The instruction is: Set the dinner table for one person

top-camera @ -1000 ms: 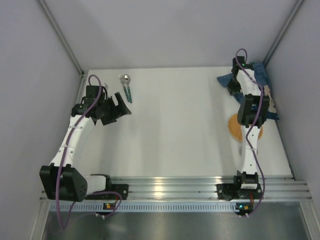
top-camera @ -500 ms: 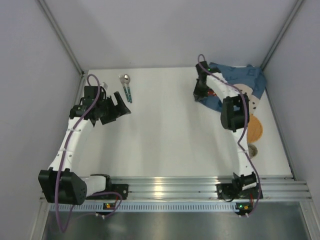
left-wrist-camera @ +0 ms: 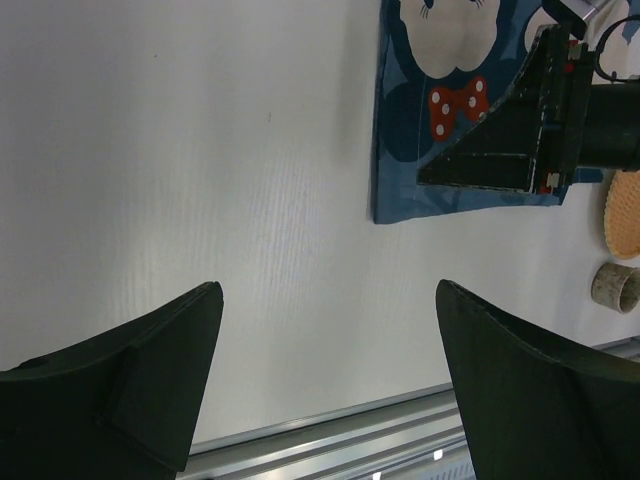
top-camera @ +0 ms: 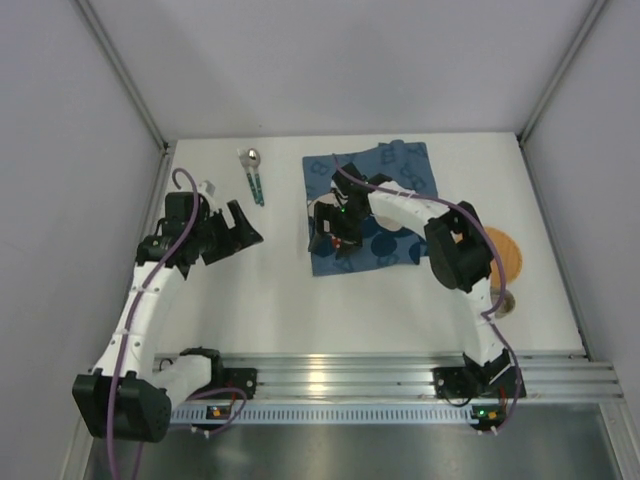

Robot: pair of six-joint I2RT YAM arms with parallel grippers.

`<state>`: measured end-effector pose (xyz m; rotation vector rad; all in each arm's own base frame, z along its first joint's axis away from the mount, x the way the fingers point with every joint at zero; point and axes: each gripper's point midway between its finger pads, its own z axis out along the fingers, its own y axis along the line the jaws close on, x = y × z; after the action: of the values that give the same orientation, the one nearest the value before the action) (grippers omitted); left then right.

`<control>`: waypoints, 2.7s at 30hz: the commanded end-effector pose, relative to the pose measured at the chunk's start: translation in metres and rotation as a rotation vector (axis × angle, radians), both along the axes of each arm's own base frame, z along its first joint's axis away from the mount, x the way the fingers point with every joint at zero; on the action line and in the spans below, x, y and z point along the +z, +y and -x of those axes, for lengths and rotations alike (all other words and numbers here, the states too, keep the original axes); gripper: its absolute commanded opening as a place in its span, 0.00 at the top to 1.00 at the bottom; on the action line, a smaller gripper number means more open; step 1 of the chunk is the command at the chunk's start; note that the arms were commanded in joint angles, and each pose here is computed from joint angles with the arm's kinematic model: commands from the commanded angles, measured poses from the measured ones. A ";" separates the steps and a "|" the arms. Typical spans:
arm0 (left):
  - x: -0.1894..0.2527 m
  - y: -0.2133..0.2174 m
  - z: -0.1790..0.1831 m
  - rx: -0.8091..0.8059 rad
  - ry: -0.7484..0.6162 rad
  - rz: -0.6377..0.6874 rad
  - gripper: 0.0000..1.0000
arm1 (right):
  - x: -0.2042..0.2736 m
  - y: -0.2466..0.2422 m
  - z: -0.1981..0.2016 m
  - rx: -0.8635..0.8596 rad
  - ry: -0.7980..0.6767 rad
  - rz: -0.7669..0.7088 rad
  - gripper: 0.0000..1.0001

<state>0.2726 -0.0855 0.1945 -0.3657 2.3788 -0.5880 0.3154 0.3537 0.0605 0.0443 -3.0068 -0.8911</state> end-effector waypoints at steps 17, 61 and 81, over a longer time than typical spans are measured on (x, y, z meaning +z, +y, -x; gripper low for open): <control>-0.102 -0.117 -0.042 -0.202 0.194 0.037 0.10 | 0.086 -0.230 -0.025 -0.366 -0.288 0.193 0.00; -0.139 -0.080 0.061 -0.220 0.419 -0.131 1.00 | -0.027 -0.238 -0.022 -0.320 -0.090 0.370 0.30; -0.117 -0.064 0.066 -0.112 0.373 -0.115 1.00 | -0.056 -0.196 0.026 -0.219 -0.031 0.306 1.00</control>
<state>0.2025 -0.1535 0.0683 -0.2554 2.8144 -0.4755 0.2955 0.1645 0.0160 -0.2739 -3.1719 -0.4849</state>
